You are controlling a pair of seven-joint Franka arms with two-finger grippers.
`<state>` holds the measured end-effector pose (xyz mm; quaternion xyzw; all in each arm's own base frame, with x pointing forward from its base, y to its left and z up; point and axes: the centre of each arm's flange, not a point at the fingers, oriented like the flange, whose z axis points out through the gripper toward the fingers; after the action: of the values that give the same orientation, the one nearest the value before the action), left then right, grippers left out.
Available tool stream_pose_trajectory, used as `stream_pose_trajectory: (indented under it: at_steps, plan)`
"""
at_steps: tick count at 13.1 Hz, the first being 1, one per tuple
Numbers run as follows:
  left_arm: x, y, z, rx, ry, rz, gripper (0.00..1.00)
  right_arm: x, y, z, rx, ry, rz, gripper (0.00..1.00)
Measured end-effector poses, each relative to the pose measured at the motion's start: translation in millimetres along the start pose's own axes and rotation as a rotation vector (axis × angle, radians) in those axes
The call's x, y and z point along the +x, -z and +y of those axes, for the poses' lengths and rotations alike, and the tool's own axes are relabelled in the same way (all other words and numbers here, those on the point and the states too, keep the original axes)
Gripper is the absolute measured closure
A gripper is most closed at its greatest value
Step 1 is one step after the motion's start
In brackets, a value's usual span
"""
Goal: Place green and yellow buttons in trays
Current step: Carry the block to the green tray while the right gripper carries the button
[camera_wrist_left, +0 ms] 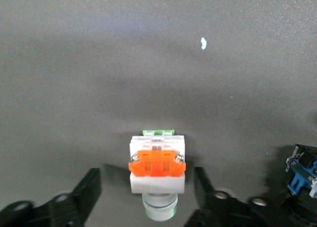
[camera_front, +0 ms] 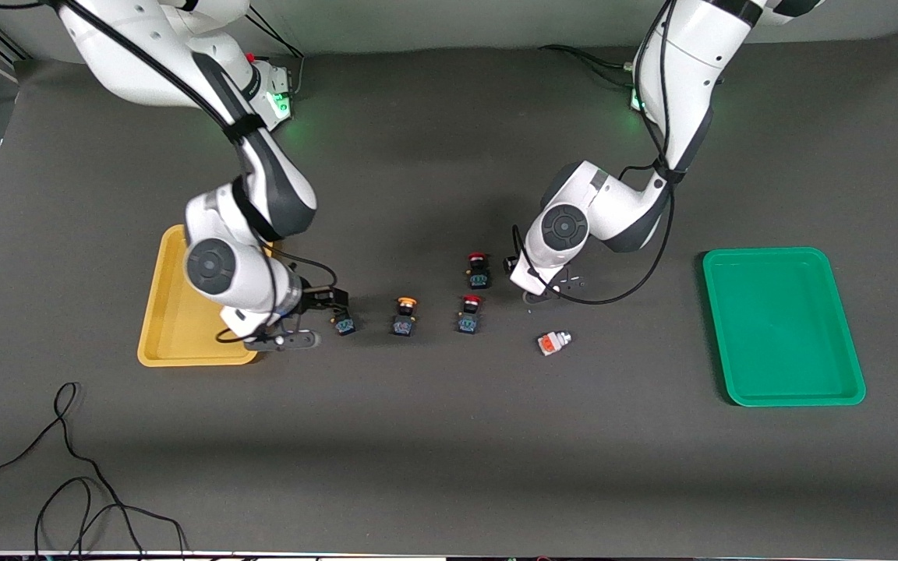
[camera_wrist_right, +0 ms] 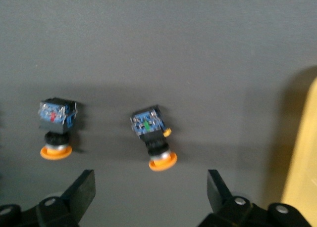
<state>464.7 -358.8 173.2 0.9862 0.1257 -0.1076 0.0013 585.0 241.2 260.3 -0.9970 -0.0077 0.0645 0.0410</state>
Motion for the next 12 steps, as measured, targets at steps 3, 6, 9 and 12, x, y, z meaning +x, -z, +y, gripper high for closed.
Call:
stream_pose_trajectory:
  at_steps: [3, 6, 9, 12]
  plan:
    - [-1, 2, 4, -0.01, 0.008, 0.009, 0.59, 8, -40, 1, 0.004, -0.005, 0.018, 0.0]
    - [3, 7, 2, -0.015, 0.021, 0.017, 0.59, 8, -65, 3, -0.003, -0.007, -0.002, 0.0]
    - [17, 73, -9, -0.017, 0.051, 0.04, 0.59, 3, -83, -7, -0.01, 0.01, -0.017, 0.0]
    - [0, 204, -39, 0.007, 0.075, 0.079, 0.59, 0, -92, -13, -0.016, 0.02, -0.026, 0.07]
